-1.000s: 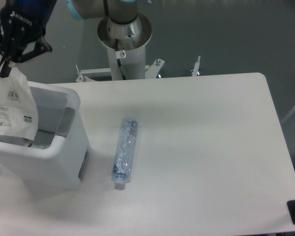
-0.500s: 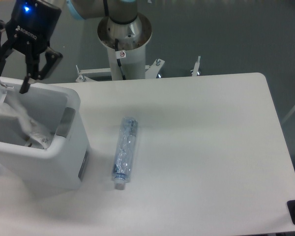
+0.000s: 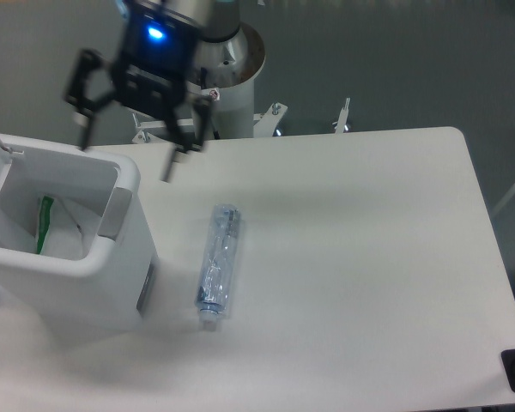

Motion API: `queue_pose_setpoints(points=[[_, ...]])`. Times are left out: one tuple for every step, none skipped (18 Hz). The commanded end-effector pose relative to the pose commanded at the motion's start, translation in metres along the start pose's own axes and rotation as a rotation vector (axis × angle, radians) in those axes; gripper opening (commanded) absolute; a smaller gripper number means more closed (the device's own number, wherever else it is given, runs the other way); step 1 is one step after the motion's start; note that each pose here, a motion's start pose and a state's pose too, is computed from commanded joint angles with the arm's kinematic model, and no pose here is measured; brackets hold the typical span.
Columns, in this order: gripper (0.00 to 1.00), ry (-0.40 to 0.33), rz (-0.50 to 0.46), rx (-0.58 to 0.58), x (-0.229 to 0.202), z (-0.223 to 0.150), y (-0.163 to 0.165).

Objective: Place the trash in the trash can
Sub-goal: 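Move the open gripper over the clear water bottle and lower it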

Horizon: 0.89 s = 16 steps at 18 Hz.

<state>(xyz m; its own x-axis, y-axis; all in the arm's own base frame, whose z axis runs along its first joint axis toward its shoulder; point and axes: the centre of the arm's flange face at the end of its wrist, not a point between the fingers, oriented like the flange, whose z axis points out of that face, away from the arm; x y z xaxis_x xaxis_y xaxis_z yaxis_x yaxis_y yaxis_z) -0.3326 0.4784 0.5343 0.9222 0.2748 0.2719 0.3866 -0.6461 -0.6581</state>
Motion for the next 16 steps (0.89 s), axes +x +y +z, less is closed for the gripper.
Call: queue_pose_setpoints(points=[[1.0,-0.001,-0.01,-0.014,-0.016,0.012,-0.001],[1.0,0.0,-0.024,-0.029,-0.031,0.024,-0.001],[1.0,0.003,-0.043,-0.044,-0.047,0.037,0.0],[1.0,0.007,-0.056,-0.061,-0.058,0.051,0.002],[1.0,0.012,-0.055,-0.072,-0.07,0.062,0.003],[1.0,0.013,-0.049,-0.083,-0.084,0.072,0.004],[1.0,0.02,-0.046,-0.098,-0.095,0.086,0.006],[1.0,0.023,-0.055,-0.112,-0.103,0.097,0.007],[1.0,0.029,-0.066,-0.128,-0.11,0.108,0.012],[1.0,0.031,-0.076,-0.145,-0.116,0.117,0.019],[1.0,0.026,-0.085,-0.166,-0.122,0.127,0.025],[1.0,0.015,-0.093,-0.191,-0.129,0.136,0.031],[1.0,0.004,-0.096,-0.211,-0.133,0.144,0.035],[1.0,-0.003,-0.099,-0.231,-0.136,0.152,0.039],[1.0,-0.008,-0.104,-0.248,-0.137,0.158,0.043],[1.0,-0.001,-0.109,-0.28,-0.135,0.168,0.048]])
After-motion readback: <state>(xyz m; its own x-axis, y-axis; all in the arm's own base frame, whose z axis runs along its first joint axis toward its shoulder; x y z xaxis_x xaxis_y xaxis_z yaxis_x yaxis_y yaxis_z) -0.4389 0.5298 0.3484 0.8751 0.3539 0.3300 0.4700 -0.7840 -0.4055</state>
